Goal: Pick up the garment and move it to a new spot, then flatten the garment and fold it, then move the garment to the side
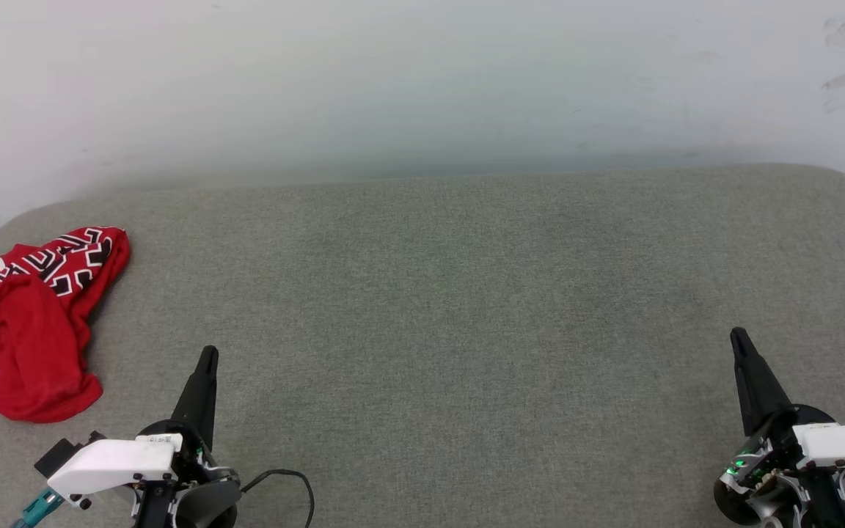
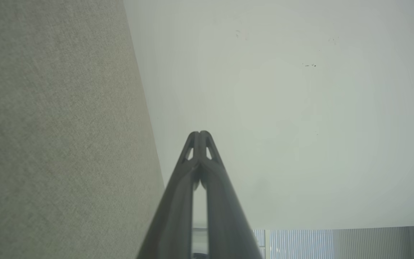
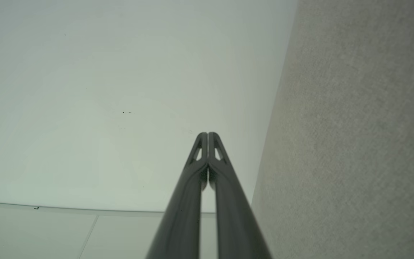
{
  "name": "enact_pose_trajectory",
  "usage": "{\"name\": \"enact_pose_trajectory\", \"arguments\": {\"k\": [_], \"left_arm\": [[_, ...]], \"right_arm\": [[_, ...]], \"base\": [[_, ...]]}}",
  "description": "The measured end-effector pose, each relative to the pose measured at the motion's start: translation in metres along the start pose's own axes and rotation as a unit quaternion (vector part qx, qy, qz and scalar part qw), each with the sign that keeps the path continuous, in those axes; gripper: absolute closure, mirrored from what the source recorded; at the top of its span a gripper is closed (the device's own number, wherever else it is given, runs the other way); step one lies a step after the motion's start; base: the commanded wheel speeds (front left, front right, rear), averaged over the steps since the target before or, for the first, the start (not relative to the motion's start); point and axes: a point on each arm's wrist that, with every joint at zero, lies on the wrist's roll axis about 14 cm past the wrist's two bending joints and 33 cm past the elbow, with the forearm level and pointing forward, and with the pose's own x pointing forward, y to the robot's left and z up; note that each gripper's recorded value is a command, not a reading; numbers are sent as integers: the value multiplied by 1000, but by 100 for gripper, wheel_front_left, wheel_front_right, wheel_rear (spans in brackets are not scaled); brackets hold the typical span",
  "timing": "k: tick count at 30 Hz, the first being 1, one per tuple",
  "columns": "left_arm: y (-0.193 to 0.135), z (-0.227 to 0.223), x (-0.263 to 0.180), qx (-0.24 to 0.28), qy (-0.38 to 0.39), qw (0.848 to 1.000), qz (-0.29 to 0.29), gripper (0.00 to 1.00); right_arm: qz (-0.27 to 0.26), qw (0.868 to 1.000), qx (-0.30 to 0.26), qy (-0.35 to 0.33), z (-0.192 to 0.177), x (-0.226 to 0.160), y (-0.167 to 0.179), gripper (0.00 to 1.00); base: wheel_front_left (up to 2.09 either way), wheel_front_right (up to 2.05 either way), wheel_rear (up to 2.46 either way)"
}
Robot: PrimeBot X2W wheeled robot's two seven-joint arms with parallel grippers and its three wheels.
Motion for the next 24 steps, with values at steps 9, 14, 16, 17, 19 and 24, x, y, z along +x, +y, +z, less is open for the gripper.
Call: {"name": "enact_pose_trajectory", "arguments": {"k": [9,14,16,17,19,24], "left_arm": [[0,0,0,0,0,1000,0,100],[0,0,0,0,0,1000,0,100],[0,0,0,0,0,1000,0,100],[0,0,0,0,0,1000,0,100],[0,0,0,0,0,1000,0,100],[0,0,0,0,0,1000,0,100]], "right_arm": [[0,1000,0,0,0,0,0,100],[0,1000,0,0,0,0,0,100],[0,1000,0,0,0,0,0,100],[0,1000,0,0,0,0,0,100],[0,1000,0,0,0,0,0,100],[0,1000,0,0,0,0,0,100]], "base": [[0,0,0],[0,0,0],[0,0,0],[0,0,0],[0,0,0],[0,0,0]]}}
